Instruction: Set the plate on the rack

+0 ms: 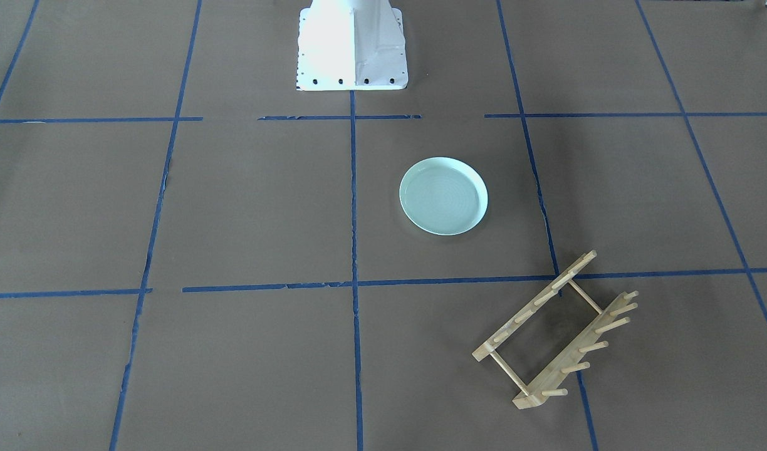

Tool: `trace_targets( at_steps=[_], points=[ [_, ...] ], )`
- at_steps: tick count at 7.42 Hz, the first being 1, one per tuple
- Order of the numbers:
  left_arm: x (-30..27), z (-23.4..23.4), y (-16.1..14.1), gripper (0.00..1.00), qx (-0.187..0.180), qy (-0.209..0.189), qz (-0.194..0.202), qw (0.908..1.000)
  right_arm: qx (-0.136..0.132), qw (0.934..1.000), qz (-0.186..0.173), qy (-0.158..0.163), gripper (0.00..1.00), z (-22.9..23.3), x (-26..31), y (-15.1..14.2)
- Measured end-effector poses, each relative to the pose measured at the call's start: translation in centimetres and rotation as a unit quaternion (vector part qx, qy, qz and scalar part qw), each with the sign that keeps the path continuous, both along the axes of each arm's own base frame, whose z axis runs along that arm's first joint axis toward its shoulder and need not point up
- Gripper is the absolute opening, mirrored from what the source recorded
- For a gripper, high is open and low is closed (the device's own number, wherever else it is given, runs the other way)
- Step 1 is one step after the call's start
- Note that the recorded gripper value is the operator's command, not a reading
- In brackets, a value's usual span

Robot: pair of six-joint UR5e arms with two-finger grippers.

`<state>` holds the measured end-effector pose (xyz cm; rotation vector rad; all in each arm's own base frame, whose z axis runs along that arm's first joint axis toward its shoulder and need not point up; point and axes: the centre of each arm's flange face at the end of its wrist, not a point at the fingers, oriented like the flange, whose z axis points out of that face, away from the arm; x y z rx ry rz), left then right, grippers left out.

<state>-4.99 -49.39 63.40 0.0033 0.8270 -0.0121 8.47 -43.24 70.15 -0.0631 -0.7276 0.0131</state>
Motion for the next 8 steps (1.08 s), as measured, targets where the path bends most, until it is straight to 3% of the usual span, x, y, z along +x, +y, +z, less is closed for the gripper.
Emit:
trace_targets(
  at_steps=[3, 5, 6, 8],
  points=[
    [0.3, 0.3, 0.3, 1.0, -0.004, 0.001, 0.003, 1.0, 0.0, 1.0, 0.0, 0.0, 1.0, 0.0, 0.0, 0.0],
    [0.4, -1.7, -0.4, 1.0, 0.015, 0.003, 0.003, 0.9999, 0.0, 1.0, 0.0, 0.0, 1.0, 0.0, 0.0, 0.0],
    [0.4, -4.8, -1.2, 1.0, 0.033, 0.004, 0.002, 0.9995, 0.0, 1.0, 0.0, 0.0, 1.0, 0.0, 0.0, 0.0],
    [1.4, -16.1, -5.6, 1.0, 0.054, 0.002, 0.009, 0.9985, 0.0, 1.0, 0.0, 0.0, 1.0, 0.0, 0.0, 0.0]
  ],
)
